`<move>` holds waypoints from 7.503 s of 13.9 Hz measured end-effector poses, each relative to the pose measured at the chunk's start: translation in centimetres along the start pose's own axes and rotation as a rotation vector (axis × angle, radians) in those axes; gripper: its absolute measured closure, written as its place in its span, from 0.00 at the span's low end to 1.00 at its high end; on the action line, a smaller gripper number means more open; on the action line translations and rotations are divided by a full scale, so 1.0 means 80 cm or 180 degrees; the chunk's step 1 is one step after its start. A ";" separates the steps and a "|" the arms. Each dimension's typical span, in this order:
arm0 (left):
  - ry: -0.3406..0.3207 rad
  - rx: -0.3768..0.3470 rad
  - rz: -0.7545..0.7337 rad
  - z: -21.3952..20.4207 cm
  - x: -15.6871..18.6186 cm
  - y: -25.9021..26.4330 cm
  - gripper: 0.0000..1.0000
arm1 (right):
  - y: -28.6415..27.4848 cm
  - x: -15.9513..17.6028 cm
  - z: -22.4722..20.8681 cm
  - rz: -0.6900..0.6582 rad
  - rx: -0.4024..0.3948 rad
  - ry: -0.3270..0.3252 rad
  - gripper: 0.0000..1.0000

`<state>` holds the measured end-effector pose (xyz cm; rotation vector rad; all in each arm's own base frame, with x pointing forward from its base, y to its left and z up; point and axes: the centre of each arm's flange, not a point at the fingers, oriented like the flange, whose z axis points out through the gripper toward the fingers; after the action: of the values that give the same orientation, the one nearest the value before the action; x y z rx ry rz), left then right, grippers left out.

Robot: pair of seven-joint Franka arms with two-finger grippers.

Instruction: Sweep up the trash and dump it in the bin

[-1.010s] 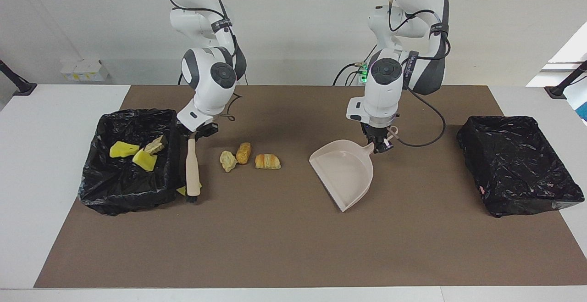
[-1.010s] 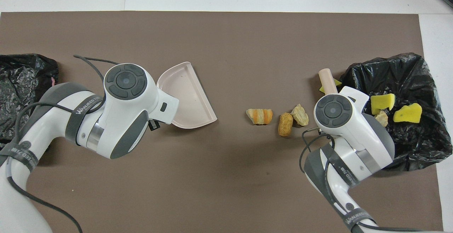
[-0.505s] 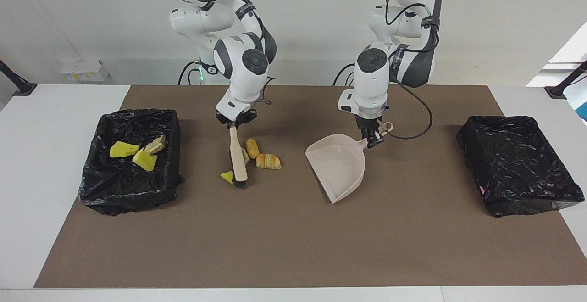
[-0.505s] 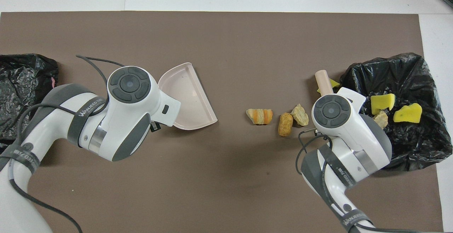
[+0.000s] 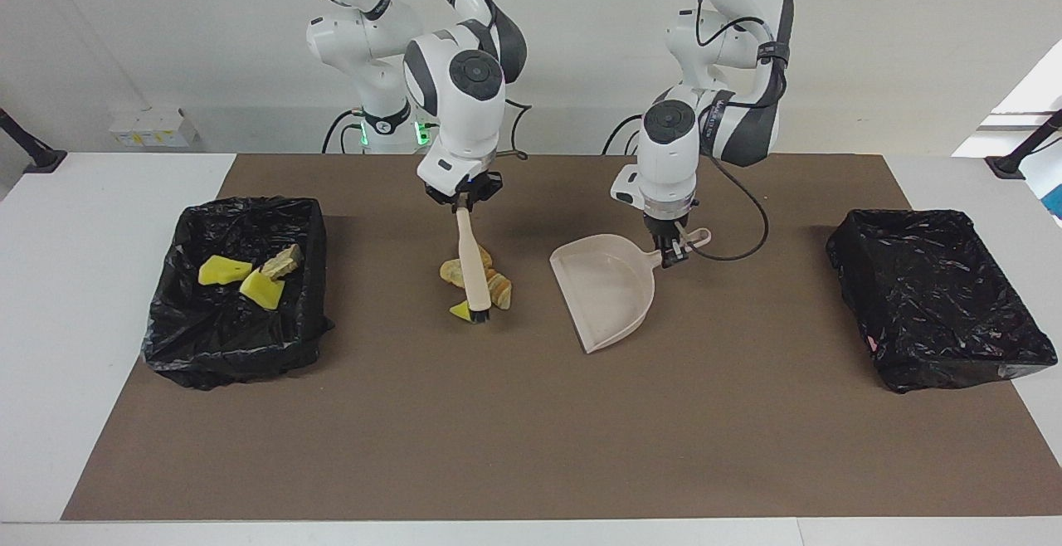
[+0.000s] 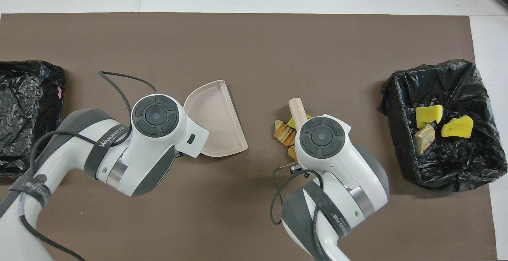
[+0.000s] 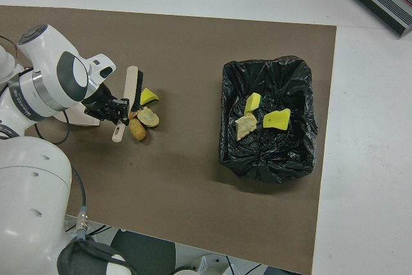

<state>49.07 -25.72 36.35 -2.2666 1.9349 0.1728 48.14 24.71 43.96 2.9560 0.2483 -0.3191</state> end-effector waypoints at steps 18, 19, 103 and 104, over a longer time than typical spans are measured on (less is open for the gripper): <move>-0.0005 0.0008 0.0102 0.010 0.002 0.025 0.69 | -0.047 -0.040 0.107 0.0545 0.0537 0.0269 0.74; 0.0002 0.0010 0.0100 0.013 0.001 0.026 0.69 | -0.065 -0.036 0.100 0.0502 0.0610 0.0264 0.74; -0.2413 0.0312 0.0562 -0.118 -0.625 -0.216 0.69 | 0.364 -0.014 -0.150 0.0082 0.0273 0.0512 0.00; -0.2201 0.0321 0.0504 -0.117 -0.604 -0.218 0.69 | 0.370 -0.014 -0.151 0.0209 0.0282 0.0541 0.00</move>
<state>58.53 21.94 55.43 -1.6663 1.6790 0.7457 54.78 -2.20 59.93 3.0740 0.1607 -0.0718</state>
